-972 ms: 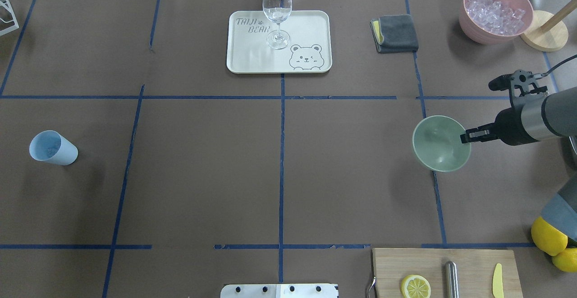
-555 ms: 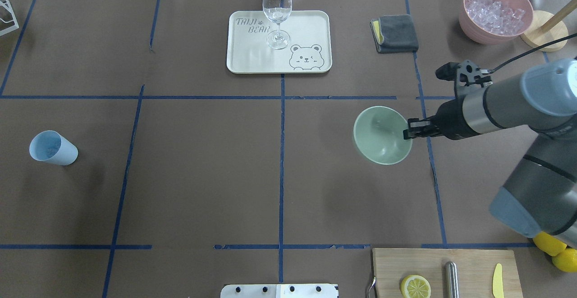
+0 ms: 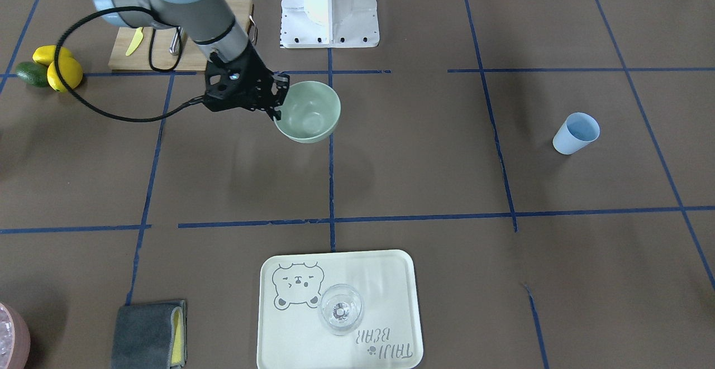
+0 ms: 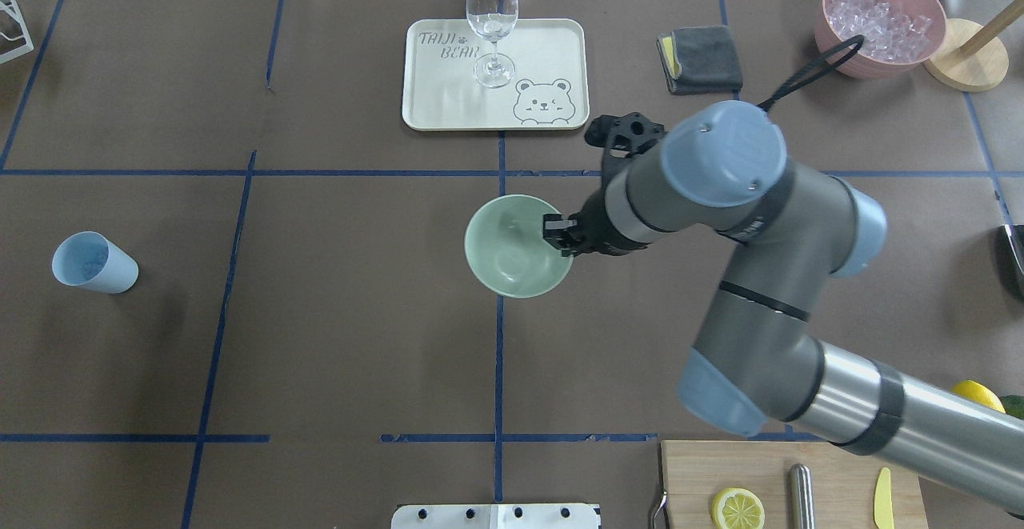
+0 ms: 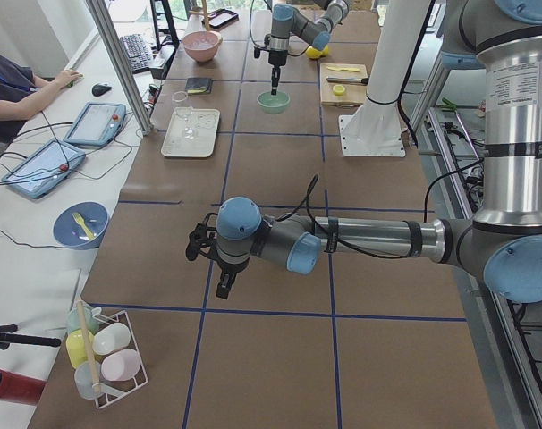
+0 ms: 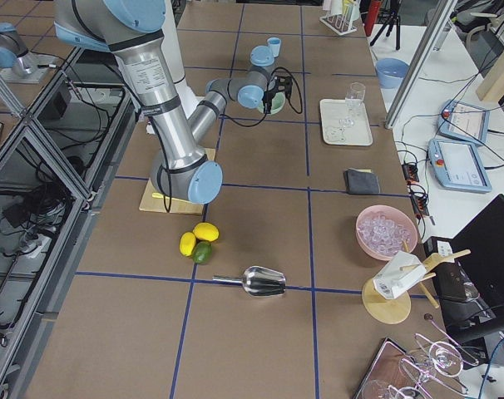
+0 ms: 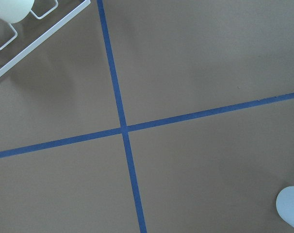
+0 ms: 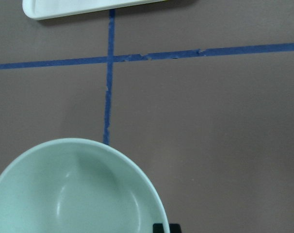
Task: Pour ice into bowl
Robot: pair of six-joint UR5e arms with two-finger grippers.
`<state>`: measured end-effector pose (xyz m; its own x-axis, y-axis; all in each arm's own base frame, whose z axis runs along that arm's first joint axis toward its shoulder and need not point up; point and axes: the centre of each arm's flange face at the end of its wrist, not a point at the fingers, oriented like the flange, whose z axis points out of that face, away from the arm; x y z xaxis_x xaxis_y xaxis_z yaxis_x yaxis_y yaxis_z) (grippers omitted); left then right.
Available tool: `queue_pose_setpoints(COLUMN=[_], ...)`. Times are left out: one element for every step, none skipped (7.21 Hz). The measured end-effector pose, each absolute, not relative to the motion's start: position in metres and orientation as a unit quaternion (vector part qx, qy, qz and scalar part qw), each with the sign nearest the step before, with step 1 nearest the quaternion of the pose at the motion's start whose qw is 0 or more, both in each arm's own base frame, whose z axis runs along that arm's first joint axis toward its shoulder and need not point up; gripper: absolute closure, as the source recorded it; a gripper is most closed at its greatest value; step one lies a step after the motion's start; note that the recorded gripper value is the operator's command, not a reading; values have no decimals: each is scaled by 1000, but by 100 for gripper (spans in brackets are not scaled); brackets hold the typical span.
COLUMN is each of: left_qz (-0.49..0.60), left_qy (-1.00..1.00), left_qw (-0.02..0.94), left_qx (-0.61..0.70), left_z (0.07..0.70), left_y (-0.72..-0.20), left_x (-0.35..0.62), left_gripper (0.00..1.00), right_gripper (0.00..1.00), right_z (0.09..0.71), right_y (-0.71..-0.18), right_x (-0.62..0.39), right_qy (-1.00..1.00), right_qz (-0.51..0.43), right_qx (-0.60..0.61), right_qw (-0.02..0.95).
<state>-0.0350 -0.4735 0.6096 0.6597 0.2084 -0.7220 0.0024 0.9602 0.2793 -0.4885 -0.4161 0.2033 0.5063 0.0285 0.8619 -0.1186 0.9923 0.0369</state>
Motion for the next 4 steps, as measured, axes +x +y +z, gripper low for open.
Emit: queue_pose_setpoints(left_qz=[57,56,56,56], left_qy=[409,409,409,409], left_qw=[902,902,902,902], left_qx=[129,129,128,128], left_z=[610,609,610,610], left_y=[-473,-473,-473,-473], left_x=[-35,-35,-35,-35], left_gripper=[0,0,0,0], right_gripper=[100,100,100,100], right_z=[184,173,172,174], right_y=[-426,-432,-429,-423], right_x=[-529,-568,-597,-613], right_qy=[-484,-469,-457,-449], right_qz=[64,87,98,99], right_qx=[38,30,25,22], right_qw=[872,878,884,888])
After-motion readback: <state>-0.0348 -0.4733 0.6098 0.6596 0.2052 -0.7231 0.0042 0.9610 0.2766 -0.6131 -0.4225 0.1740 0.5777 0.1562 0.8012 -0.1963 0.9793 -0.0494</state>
